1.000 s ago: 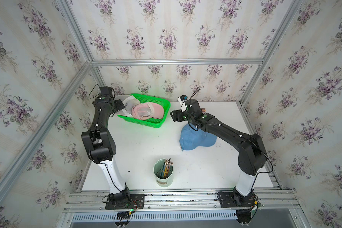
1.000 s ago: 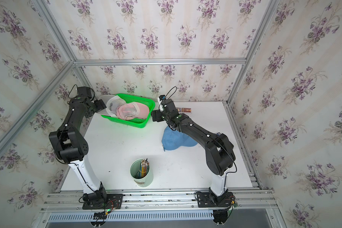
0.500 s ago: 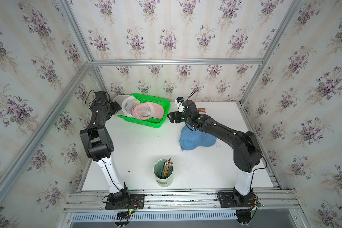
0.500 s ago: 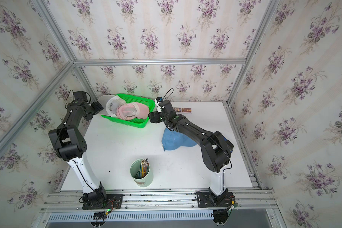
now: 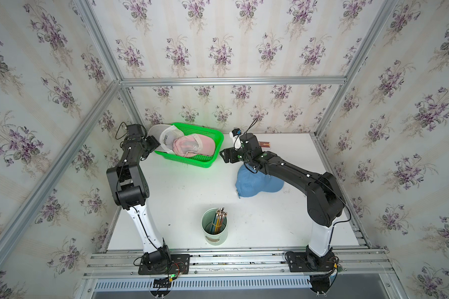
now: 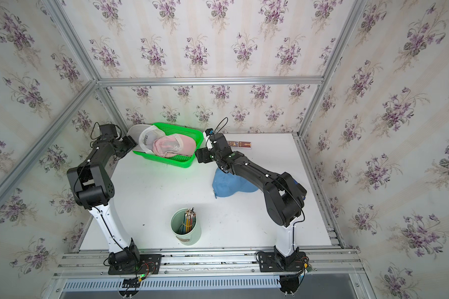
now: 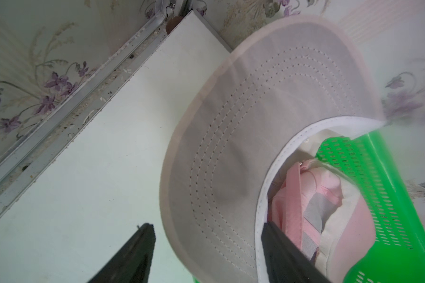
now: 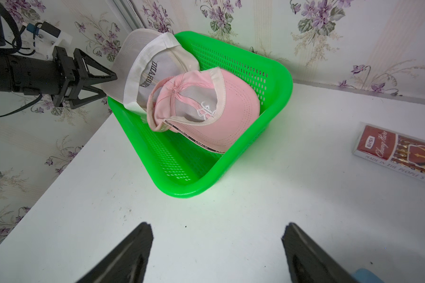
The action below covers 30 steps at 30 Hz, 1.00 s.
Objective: Turn the baseball cap inside out
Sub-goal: Pick up the baseball cap from the basket.
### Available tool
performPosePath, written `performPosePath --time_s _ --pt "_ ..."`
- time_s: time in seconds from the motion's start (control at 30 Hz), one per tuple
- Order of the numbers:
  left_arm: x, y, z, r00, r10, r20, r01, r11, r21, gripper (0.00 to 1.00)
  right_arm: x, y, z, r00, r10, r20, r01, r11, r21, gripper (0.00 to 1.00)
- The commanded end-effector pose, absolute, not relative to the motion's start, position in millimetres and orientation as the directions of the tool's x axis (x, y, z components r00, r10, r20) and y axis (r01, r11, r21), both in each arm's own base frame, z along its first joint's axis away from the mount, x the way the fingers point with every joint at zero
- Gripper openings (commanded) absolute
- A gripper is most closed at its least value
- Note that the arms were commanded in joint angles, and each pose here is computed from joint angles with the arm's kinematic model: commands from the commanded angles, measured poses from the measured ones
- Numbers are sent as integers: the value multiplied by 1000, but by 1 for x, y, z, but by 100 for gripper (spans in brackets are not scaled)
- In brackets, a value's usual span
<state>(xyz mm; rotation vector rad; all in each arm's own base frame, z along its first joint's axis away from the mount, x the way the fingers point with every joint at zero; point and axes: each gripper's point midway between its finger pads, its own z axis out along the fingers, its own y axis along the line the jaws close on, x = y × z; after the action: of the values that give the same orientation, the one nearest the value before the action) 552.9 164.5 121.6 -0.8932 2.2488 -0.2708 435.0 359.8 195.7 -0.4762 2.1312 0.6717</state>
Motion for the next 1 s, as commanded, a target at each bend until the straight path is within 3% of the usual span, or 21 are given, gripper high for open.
performPosePath --time_s 0.0,0.07,0.23,0.33,0.5,0.6,0.97 --pt "565 165 139 -494 -647 -581 -472 761 -445 58 437 364 200 -579 -80 -812 -547 776 314 87" --pt "564 165 142 -496 -637 -590 -467 769 -437 46 437 366 198 -585 -76 -808 -549 769 326 87" --pt "562 163 148 -495 -611 -618 -442 789 -426 36 433 372 197 -591 -74 -804 -561 753 343 86" --pt "561 159 152 -500 -604 -621 -420 796 -436 23 433 372 196 -592 -74 -803 -561 753 344 86" --pt "564 149 166 -484 -608 -629 -364 794 -487 16 430 371 196 -592 -76 -803 -564 750 345 86" --pt "568 138 178 -476 -608 -635 -315 792 -523 2 428 368 193 -593 -81 -801 -562 754 340 86" --pt "573 89 247 -399 -572 -716 -124 808 -576 0 424 366 190 -595 -92 -799 -569 750 337 85"
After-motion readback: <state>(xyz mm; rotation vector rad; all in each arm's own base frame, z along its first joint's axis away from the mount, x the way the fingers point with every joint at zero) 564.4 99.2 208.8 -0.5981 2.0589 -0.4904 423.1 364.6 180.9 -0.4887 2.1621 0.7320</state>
